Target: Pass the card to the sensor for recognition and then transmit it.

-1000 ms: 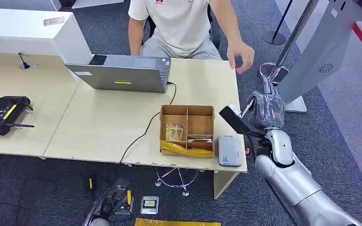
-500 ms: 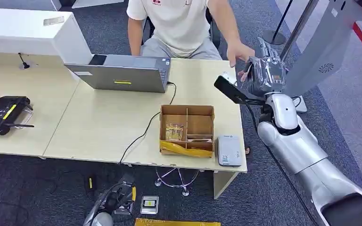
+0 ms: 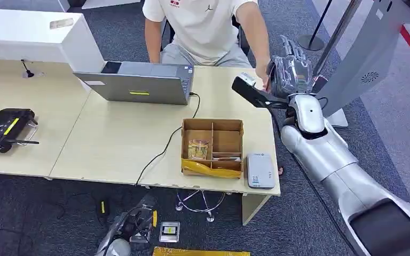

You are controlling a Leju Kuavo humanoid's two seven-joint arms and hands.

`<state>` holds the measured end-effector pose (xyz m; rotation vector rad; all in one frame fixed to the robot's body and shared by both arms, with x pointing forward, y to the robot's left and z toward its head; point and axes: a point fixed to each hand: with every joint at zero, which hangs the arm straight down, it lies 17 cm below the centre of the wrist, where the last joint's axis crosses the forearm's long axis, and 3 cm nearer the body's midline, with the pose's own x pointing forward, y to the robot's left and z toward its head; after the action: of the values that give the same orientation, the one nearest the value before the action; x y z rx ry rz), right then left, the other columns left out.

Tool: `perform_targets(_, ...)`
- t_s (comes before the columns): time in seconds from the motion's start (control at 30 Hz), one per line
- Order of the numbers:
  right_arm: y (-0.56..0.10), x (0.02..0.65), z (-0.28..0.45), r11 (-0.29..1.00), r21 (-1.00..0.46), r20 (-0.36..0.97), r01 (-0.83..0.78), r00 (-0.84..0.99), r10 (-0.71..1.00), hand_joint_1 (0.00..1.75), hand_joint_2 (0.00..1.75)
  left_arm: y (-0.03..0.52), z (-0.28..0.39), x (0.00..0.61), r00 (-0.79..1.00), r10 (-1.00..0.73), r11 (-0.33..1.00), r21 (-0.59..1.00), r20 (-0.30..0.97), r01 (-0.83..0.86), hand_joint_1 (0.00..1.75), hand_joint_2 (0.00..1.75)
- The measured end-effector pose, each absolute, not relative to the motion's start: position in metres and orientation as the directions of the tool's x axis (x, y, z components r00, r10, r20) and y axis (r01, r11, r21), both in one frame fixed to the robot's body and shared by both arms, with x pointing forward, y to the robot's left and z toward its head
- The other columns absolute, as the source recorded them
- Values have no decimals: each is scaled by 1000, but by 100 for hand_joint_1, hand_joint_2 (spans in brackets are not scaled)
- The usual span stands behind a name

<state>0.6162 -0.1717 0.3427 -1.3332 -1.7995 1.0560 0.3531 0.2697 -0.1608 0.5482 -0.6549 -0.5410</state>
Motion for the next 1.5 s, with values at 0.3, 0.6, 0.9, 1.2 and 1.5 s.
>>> perform_targets(0.3, -165, 624, 330, 126, -905, 17, 407, -260, 965, 0, 175, 265, -159, 354, 665, -618, 728, 624, 419, 284, 0, 0)
perform_targets(0.6, -170, 625, 320, 186, -896, 85, 403, -256, 963, 0, 175, 267, -160, 353, 666, -624, 721, 630, 409, 289, 0, 0)
perform_targets(0.9, -137, 598, 271, 451, -873, 369, 185, -356, 859, 0, 175, 273, -166, 342, 690, -603, 730, 627, 401, 273, 0, 0)
perform_targets(1.2, -101, 557, 265, 575, -817, 492, 46, -463, 737, 0, 175, 285, -172, 330, 715, -582, 734, 628, 388, 257, 0, 0)
perform_targets(1.5, -68, 493, 242, 618, -780, 567, -101, -533, 628, 0, 175, 295, -175, 318, 741, -546, 748, 627, 392, 220, 0, 0)
